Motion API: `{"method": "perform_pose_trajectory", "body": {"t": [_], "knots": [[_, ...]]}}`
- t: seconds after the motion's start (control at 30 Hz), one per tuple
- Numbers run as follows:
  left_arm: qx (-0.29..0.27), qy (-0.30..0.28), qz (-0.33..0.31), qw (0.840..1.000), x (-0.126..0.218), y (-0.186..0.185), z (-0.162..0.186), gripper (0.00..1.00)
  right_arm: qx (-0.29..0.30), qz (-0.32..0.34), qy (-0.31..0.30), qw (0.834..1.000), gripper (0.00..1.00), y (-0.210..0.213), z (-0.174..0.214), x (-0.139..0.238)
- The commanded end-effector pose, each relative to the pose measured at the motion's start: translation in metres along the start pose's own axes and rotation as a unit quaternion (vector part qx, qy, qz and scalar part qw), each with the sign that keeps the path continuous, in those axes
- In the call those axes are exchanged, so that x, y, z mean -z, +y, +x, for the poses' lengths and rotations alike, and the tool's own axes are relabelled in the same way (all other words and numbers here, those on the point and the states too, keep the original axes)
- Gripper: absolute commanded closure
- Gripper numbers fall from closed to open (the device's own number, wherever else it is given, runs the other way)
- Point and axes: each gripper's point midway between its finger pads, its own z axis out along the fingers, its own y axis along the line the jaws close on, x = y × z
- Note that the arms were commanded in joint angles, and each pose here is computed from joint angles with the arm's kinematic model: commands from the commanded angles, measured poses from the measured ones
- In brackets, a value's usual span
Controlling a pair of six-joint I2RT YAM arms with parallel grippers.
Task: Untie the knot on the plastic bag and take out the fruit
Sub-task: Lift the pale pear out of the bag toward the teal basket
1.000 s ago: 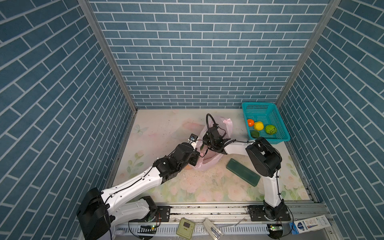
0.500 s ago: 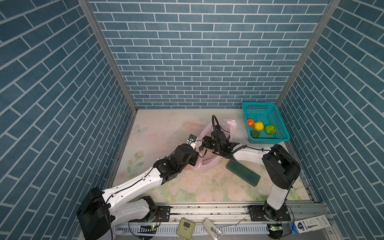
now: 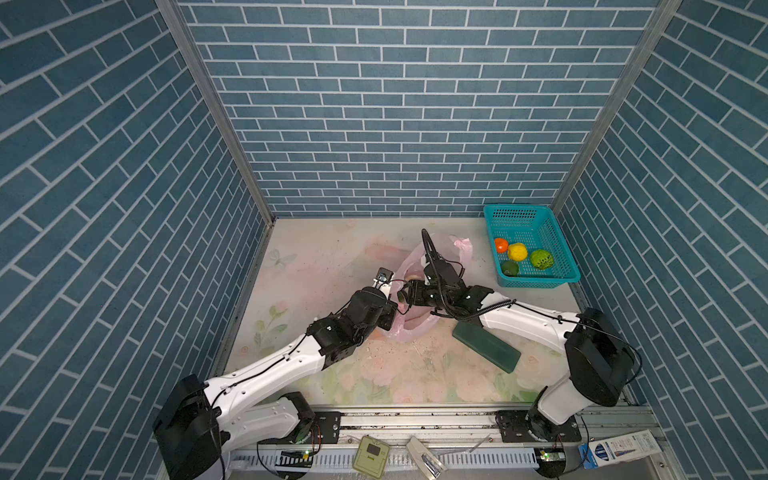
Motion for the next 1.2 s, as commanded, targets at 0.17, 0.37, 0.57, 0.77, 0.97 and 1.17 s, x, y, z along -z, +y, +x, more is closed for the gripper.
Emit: {"method": "perform_pose_trajectory", "body": {"t": [0.17,0.37,0.57,0.77,0.97,1.17], "knots": [[-0.003,-0.005,-0.008,1.000,0.003,0.005,0.001,1.00,0.038,-0.011,-0.024,0.999,0.51,0.032,-0.041,0.058],[-0.004,-0.004,-0.006,1.000,0.002,0.004,0.002,1.00,0.047,-0.033,-0.043,0.997,0.51,0.055,-0.066,0.091],[-0.004,-0.003,-0.005,1.000,0.001,0.004,0.003,1.00,0.057,-0.037,-0.082,0.994,0.50,0.066,-0.105,0.126],[-0.006,-0.002,-0.004,1.000,0.001,0.003,0.002,1.00,0.030,-0.032,-0.120,0.992,0.50,0.044,-0.147,0.158],[-0.008,-0.001,-0.005,1.000,0.002,0.003,0.002,1.00,0.008,0.014,-0.166,0.986,0.49,-0.004,-0.183,0.196],[-0.008,0.001,-0.005,1.000,0.001,0.003,0.003,1.00,-0.050,0.078,-0.180,0.979,0.48,-0.085,-0.200,0.205]]}}
